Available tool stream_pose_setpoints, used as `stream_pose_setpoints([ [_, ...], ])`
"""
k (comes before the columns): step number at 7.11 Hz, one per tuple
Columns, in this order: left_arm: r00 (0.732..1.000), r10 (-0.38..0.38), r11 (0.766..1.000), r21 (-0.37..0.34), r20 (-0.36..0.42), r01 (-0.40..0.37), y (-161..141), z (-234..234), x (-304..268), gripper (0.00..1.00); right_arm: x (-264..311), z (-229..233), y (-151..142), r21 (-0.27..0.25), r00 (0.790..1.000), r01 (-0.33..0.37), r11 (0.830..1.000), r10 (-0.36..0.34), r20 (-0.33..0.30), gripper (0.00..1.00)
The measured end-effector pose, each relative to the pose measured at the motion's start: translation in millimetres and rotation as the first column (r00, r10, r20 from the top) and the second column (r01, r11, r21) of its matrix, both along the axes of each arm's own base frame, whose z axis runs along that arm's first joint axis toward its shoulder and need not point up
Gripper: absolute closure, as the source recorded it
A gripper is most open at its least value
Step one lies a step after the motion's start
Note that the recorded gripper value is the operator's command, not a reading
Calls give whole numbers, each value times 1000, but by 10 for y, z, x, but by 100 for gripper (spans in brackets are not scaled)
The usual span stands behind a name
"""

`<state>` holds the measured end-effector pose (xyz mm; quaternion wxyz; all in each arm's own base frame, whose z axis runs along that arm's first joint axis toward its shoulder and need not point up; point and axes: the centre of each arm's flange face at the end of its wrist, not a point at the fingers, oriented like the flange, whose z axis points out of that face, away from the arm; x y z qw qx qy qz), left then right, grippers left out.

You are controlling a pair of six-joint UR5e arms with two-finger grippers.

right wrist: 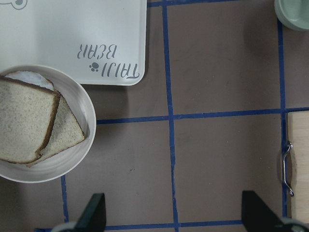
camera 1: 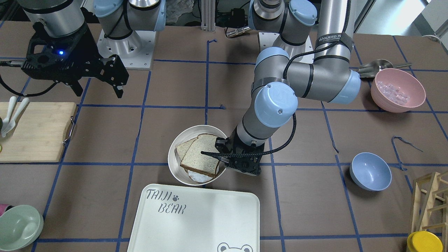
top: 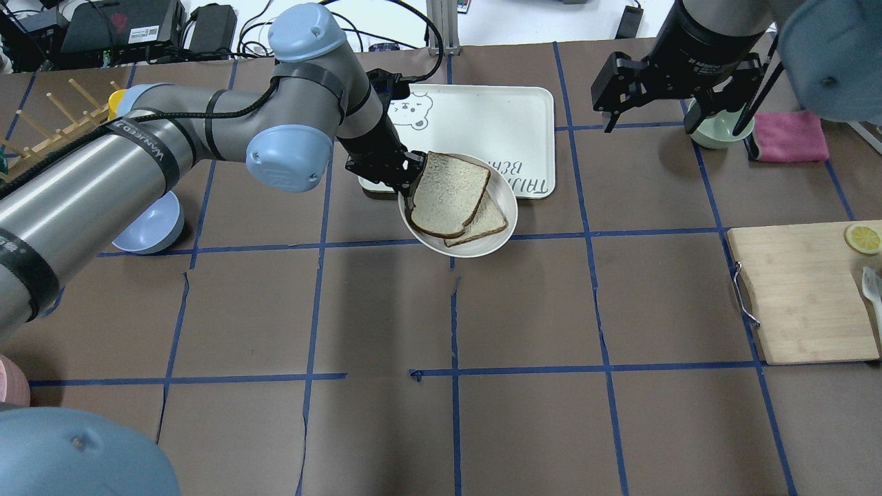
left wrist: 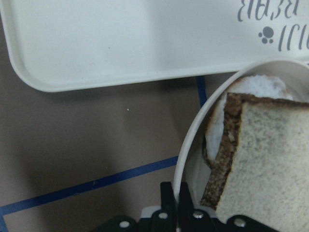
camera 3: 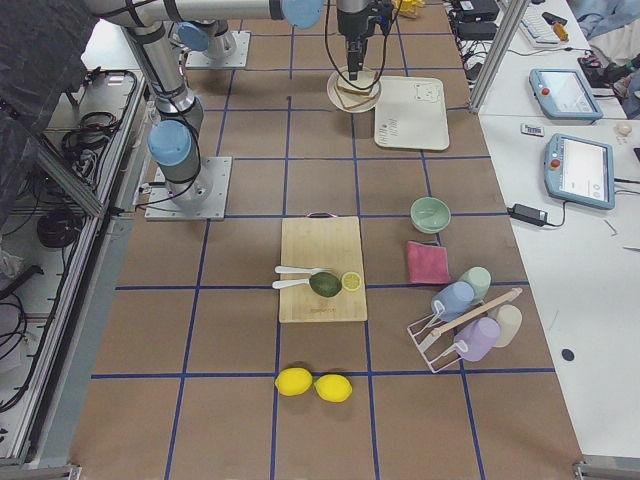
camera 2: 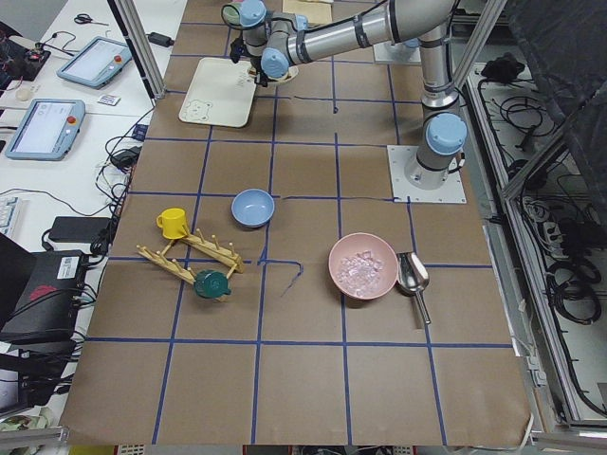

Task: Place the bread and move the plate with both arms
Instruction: 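Lift the plate with the left gripper and carry it onto the bear tray, then lower the plate onto the tray and open the left gripper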

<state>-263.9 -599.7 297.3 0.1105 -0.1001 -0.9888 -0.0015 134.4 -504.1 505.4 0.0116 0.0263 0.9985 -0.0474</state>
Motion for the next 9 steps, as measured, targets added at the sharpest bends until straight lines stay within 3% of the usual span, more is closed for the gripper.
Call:
stream_pose_setpoints([
  [4,997,13,998,-58,-78,-17,-796,33,227,100,-29,-21,-22,4,1000,2,1000,-2,0,0],
  [8,988,9,993,-114,-155,-27,-1539,-562,108,100,-45,-17,-21,4,1000,2,1000,-2,2,0],
  [9,986,12,994,-106,-169,-31,-1592,-696,89,85,-46,-16,-21,4,1000,1,1000,-1,2,0],
])
